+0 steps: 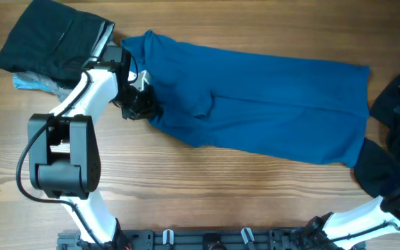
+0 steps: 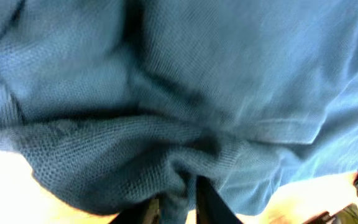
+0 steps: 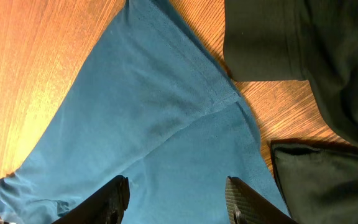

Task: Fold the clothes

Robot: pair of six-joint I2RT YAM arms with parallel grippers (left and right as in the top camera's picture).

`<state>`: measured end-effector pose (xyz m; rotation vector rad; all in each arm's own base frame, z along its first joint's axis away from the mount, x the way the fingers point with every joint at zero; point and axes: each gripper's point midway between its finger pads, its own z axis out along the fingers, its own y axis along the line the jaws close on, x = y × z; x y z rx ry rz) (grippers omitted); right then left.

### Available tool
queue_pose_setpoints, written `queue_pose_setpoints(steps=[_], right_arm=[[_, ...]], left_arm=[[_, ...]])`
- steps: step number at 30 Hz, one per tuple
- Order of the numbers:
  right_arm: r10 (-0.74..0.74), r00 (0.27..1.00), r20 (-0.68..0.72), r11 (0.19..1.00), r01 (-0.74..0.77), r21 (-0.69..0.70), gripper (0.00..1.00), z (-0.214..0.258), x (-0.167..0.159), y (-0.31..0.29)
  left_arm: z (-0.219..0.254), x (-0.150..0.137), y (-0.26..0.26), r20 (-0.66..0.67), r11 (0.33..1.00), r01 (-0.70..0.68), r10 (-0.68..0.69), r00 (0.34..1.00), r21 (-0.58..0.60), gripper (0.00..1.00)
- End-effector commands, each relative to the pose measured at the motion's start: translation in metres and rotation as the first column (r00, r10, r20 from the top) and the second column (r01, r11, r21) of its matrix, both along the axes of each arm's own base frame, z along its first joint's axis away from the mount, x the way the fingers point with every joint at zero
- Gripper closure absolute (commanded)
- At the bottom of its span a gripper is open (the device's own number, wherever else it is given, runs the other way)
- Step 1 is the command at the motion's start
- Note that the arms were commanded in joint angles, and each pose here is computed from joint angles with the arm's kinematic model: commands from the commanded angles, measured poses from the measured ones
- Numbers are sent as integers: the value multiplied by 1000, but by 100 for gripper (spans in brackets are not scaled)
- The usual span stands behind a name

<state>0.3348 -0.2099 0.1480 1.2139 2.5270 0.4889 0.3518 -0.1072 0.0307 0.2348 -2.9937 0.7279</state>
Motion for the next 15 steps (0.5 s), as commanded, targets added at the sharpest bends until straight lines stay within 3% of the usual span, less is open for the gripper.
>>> queue_pose_setpoints(steps=[1, 2, 7, 8, 9, 10, 12, 15], right_arm=[[15, 1000, -6, 1000, -15, -19, 46, -1, -2, 0], [16, 1000, -6, 1000, -16, -18, 46, -1, -2, 0], [16, 1000, -5, 1000, -16, -19, 45, -1, -2, 0], [16, 1000, -5, 1000, -16, -20, 45, -1, -2, 0], [16, 1000, -5, 1000, -16, -20, 45, -1, -2, 0], [16, 1000, -5, 1000, -17, -20, 45, -1, -2, 0], [16, 1000, -4, 1000, -17, -21, 45, -1, -1, -1], [16, 1000, -3, 1000, -16, -22, 45, -1, -1, -1]], left_arm=[[7, -7, -1, -17, 999, 31, -31, 999, -22, 87], [10, -10, -1, -23, 999, 39, -40, 999, -23, 95], [27, -26, 1, -35, 997, 76, -77, 996, -15, 96], [28, -29, 3, -45, 997, 76, -76, 996, -5, 89], [29, -32, 4, -54, 997, 77, -76, 996, 1, 68], [29, -36, 5, -71, 997, 83, -83, 994, 3, 59], [30, -45, 5, -101, 995, 101, -101, 990, 0, 57], [33, -51, 1, -119, 994, 106, -110, 987, -32, 68]])
